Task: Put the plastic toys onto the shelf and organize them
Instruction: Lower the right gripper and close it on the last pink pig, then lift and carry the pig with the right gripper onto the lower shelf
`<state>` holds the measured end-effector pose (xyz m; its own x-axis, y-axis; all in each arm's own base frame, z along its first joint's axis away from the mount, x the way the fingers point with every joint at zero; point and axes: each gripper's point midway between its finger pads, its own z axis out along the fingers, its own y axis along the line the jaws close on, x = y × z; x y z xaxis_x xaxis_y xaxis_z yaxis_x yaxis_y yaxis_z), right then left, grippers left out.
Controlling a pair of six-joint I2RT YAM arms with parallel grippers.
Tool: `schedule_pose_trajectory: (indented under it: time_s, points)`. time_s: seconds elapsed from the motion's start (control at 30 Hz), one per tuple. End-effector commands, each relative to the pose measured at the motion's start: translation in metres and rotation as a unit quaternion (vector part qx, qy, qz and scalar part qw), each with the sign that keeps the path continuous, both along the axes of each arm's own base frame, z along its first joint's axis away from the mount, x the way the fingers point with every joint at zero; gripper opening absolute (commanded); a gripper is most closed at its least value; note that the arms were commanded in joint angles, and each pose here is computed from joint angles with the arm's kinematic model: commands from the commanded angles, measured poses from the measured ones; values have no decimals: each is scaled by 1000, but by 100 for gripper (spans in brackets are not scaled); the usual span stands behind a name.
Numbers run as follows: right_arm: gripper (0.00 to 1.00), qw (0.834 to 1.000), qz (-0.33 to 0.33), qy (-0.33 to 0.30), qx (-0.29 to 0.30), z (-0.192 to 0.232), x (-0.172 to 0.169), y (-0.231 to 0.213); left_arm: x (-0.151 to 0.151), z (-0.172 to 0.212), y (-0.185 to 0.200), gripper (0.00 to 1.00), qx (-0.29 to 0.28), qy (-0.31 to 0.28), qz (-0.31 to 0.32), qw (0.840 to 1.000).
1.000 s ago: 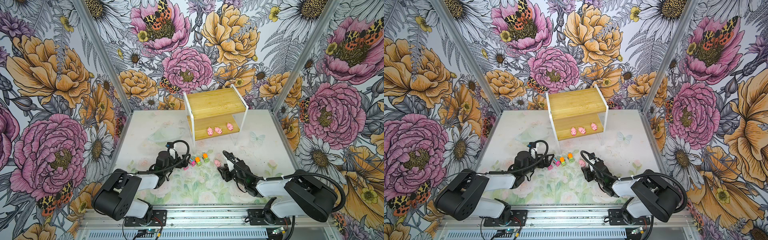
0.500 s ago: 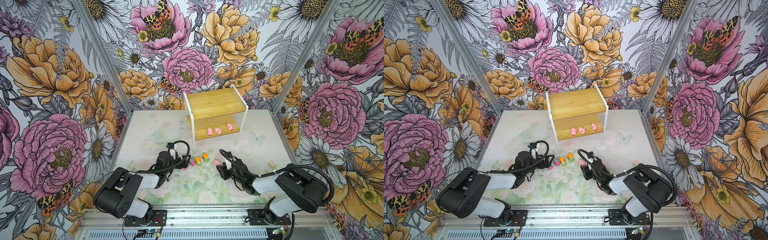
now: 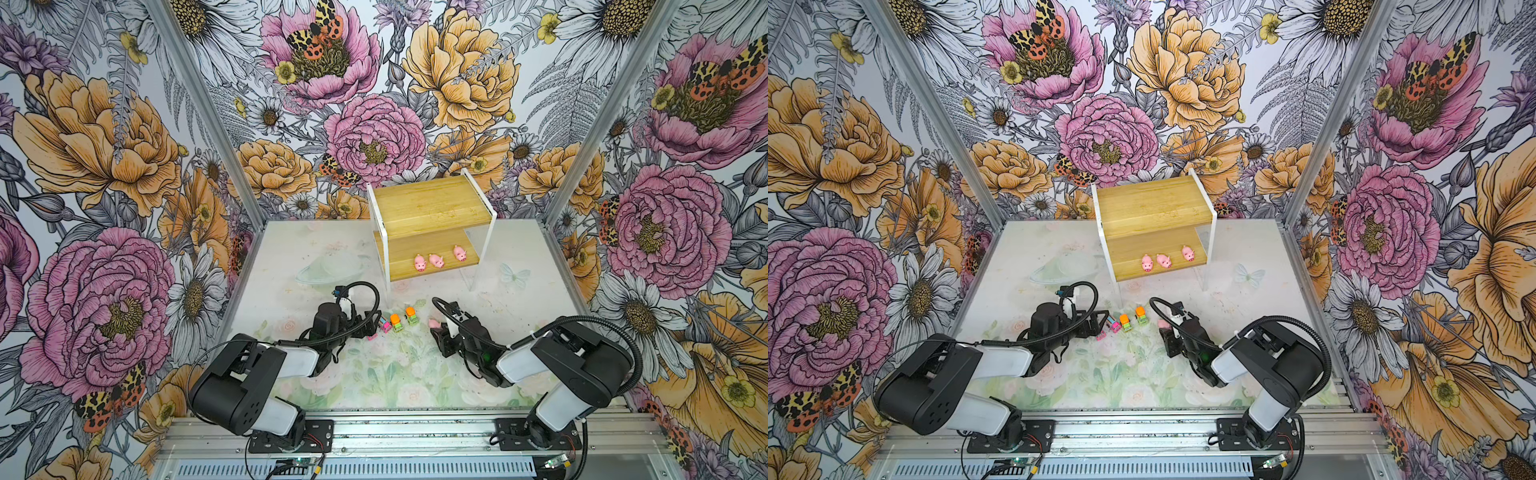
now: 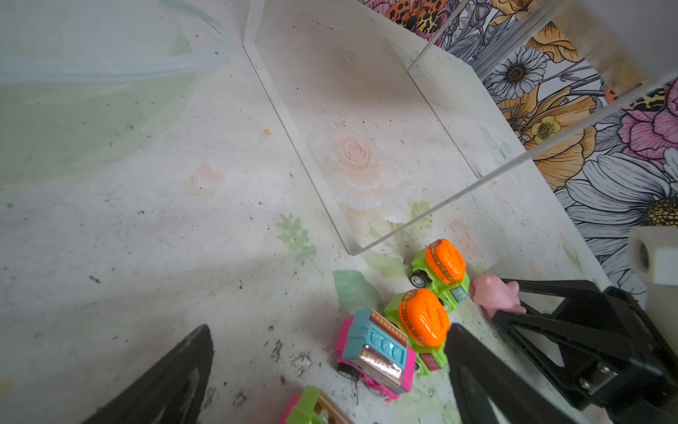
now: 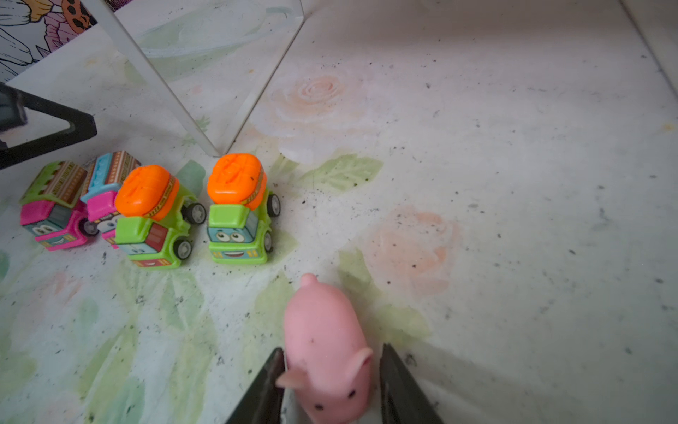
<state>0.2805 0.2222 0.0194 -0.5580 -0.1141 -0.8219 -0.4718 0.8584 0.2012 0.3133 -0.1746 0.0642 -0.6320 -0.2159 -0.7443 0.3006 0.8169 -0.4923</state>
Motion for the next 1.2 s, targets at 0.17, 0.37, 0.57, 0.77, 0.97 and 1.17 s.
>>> schedule_pose_trajectory:
  time_s: [0.17, 0.37, 0.57, 0.77, 0.97, 1.17]
  points:
    - [30, 1000, 9, -13, 9, 6, 2, 7, 3, 3, -6, 99, -11, 1, -9, 1000]
    - [26, 999, 13, -22, 25, 15, 0, 8, 3, 4, -6, 99, -11, -1, -9, 1000]
    - [25, 999, 12, -33, 37, 30, 0, 8, 3, 3, -6, 99, -10, 1, -8, 1000]
    - [24, 996, 6, -52, 69, 59, -1, 8, 2, 5, -5, 99, -12, -2, -8, 1000]
    - [24, 991, -7, -84, 105, 113, 5, 13, 0, 12, -6, 99, -16, -9, -13, 1000]
    - [24, 984, -10, -116, 133, 161, 11, 25, 0, 13, -4, 99, -18, -8, -8, 1000]
